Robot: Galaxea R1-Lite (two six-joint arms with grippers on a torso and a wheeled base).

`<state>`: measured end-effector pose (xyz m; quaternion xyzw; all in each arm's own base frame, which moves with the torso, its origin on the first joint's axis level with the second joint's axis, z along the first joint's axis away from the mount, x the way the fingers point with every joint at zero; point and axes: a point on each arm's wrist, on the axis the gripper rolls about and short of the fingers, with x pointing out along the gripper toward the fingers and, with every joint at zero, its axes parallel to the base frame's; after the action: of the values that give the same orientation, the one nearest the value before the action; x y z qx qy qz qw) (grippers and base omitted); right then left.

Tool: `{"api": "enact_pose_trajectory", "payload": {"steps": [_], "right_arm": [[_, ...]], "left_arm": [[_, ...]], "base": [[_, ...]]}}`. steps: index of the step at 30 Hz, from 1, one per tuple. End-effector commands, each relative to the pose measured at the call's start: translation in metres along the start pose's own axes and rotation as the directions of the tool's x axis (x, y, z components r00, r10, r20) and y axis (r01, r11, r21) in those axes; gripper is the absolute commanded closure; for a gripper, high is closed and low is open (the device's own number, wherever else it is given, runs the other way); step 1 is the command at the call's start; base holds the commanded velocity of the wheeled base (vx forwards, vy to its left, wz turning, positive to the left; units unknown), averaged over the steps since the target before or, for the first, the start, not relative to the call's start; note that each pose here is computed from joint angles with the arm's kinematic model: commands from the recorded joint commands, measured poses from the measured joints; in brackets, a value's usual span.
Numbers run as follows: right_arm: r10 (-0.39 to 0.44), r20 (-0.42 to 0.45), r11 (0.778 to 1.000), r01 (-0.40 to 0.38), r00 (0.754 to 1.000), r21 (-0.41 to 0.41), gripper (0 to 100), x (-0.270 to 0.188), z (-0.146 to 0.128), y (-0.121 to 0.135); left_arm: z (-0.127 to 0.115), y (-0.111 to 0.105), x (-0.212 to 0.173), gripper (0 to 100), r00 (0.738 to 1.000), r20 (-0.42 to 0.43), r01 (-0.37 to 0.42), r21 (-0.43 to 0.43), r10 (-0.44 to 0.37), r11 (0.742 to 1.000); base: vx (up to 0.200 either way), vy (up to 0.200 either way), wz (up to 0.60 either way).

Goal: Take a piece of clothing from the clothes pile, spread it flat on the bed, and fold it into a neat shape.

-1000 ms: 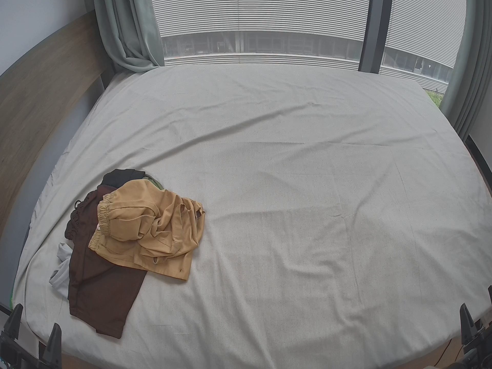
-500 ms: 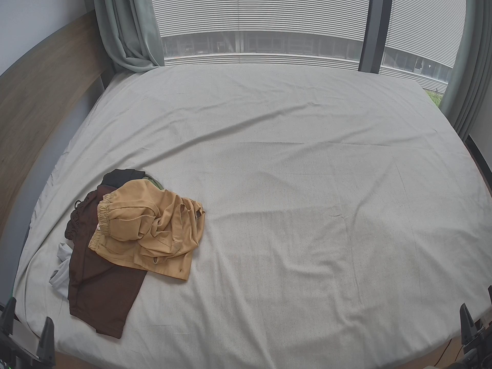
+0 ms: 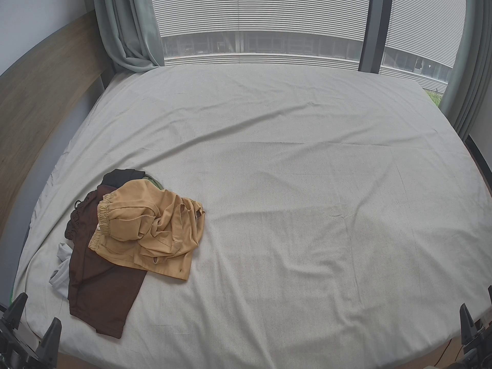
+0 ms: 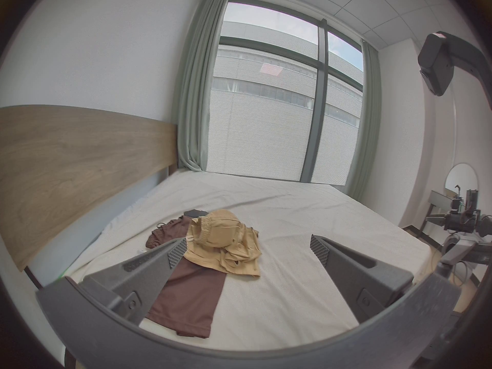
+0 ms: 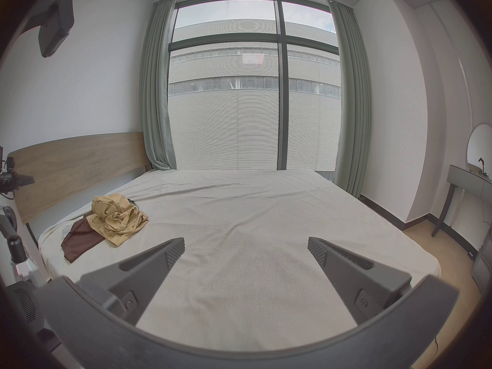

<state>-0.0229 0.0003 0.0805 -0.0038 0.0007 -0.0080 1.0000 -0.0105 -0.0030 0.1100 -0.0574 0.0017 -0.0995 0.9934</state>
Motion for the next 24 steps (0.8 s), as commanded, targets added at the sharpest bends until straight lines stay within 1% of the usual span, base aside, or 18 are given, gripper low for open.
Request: {"api": "enact_pose_trajectory", "payload": {"steps": [1, 3, 5, 7, 9, 12, 17, 18, 22, 24], "right_arm": [[0.001, 0.001, 1.0, -0.001, 1.0, 0.0, 0, 0.0, -0.004, 0.0], [0.001, 0.001, 1.0, -0.001, 1.0, 0.0, 0, 0.0, -0.004, 0.0], [0.001, 0.001, 1.0, -0.001, 1.0, 0.0, 0, 0.0, -0.004, 0.0], [0.001, 0.001, 1.0, -0.001, 1.0, -0.002, 0, 0.0, -0.004, 0.0], [0.002, 0.001, 1.0, -0.002, 1.0, -0.002, 0, 0.0, -0.004, 0.0], [0.001, 0.001, 1.0, -0.001, 1.0, 0.0, 0, 0.0, -0.004, 0.0], [0.001, 0.001, 1.0, -0.001, 1.0, 0.0, 0, 0.0, -0.004, 0.0], [-0.001, 0.001, 1.0, 0.001, 1.0, 0.0, 0, 0.0, -0.004, 0.0], [0.001, 0.001, 1.0, -0.001, 1.0, 0.0, 0, 0.0, -0.004, 0.0], [-0.001, 0.001, 1.0, 0.001, 1.0, 0.0, 0, 0.0, -0.004, 0.0]], "left_arm": [[0.007, 0.001, 0.013, 0, 0.993, -0.106, 0.046, -0.028, -0.049, 0.999], [0.011, 0.001, 0.02, 0, 0.987, -0.143, 0.054, -0.085, -0.066, 0.995], [0.016, 0.0, 0.023, 0, 0.986, -0.146, 0.059, -0.119, -0.077, 0.991], [0.028, -0.001, 0.03, 0, 0.985, -0.144, 0.071, -0.191, -0.1, 0.979], [0.037, -0.002, 0.035, 0, 0.985, -0.137, 0.066, -0.252, -0.103, 0.965], [0.046, -0.002, 0.044, 0, 0.985, -0.141, 0.056, -0.298, -0.101, 0.953], [0.049, -0.003, 0.052, 0, 0.979, -0.175, 0.049, -0.313, -0.109, 0.949], [0.051, -0.003, 0.057, 0, 0.974, -0.193, 0.053, -0.317, -0.119, 0.947], [0.054, -0.002, 0.068, 0, 0.969, -0.216, 0.049, -0.319, -0.123, 0.946], [0.059, -0.002, 0.08, 0, 0.966, -0.227, 0.047, -0.318, -0.125, 0.947]], "base": [[0.0, 0.0, 0.0], [0.0, 0.0, 0.0], [0.0, 0.0, 0.0], [0.0, 0.0, 0.0], [0.0, 0.0, 0.0], [0.0, 0.0, 0.0], [0.0, 0.0, 0.0], [0.0, 0.0, 0.0], [0.0, 0.0, 0.0], [0.0, 0.0, 0.0]]}}
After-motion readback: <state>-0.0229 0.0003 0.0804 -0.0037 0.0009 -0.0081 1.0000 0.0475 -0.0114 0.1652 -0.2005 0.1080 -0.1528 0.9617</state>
